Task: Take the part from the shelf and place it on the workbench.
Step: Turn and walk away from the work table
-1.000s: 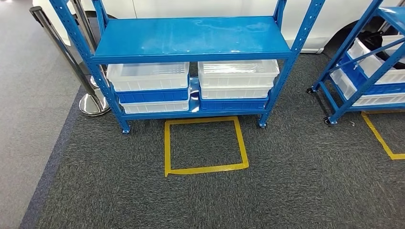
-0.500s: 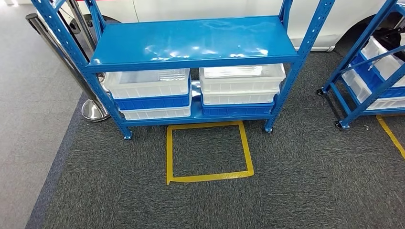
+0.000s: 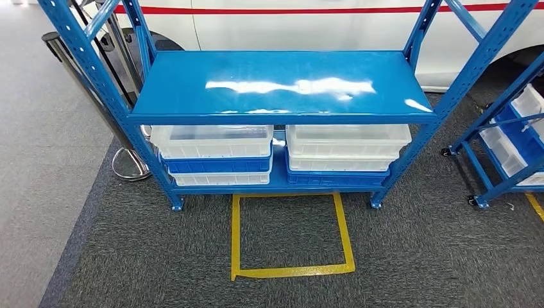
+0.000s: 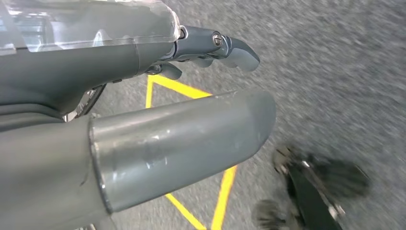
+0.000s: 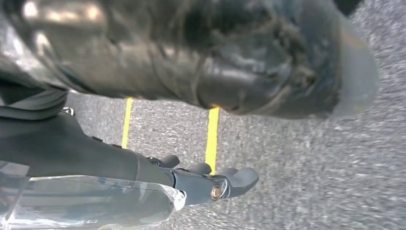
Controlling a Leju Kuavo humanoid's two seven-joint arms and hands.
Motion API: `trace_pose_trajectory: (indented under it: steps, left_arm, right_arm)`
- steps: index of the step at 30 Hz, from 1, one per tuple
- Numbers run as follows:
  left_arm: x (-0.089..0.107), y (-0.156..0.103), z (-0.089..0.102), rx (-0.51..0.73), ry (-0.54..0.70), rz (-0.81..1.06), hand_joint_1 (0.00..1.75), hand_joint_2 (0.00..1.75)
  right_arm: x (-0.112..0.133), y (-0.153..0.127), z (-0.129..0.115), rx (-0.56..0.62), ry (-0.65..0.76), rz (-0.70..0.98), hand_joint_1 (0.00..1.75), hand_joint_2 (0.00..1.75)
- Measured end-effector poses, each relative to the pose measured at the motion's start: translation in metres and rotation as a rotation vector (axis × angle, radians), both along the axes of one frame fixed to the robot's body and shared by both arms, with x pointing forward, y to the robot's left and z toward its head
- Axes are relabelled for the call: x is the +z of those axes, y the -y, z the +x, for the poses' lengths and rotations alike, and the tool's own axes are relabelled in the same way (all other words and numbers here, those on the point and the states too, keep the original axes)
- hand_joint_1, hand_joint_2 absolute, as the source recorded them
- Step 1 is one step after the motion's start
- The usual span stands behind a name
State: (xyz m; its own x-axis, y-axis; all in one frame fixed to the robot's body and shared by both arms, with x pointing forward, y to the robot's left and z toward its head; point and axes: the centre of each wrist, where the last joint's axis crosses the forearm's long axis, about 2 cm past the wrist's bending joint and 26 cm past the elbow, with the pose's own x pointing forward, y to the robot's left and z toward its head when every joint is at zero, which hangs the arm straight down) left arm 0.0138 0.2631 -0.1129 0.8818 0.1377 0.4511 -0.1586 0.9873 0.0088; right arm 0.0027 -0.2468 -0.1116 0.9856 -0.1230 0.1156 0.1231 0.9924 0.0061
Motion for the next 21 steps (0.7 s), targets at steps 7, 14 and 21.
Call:
trace_pose_trajectory:
  steps: [7, 14, 21]
  left_arm:
    - [0.001, 0.002, 0.006, 0.000, -0.005, 0.003, 0.00, 0.00]
    - [0.001, 0.003, 0.013, -0.001, 0.005, 0.006, 0.00, 0.00]
    - [0.001, 0.002, 0.007, 0.002, -0.007, 0.014, 0.00, 0.00]
  right_arm:
    - [0.000, 0.000, -0.002, 0.003, 0.011, 0.006, 0.00, 0.00]
    - [0.000, 0.000, 0.006, -0.013, 0.029, 0.012, 0.00, 0.00]
    - [0.000, -0.001, 0.007, -0.016, 0.029, 0.015, 0.00, 0.00]
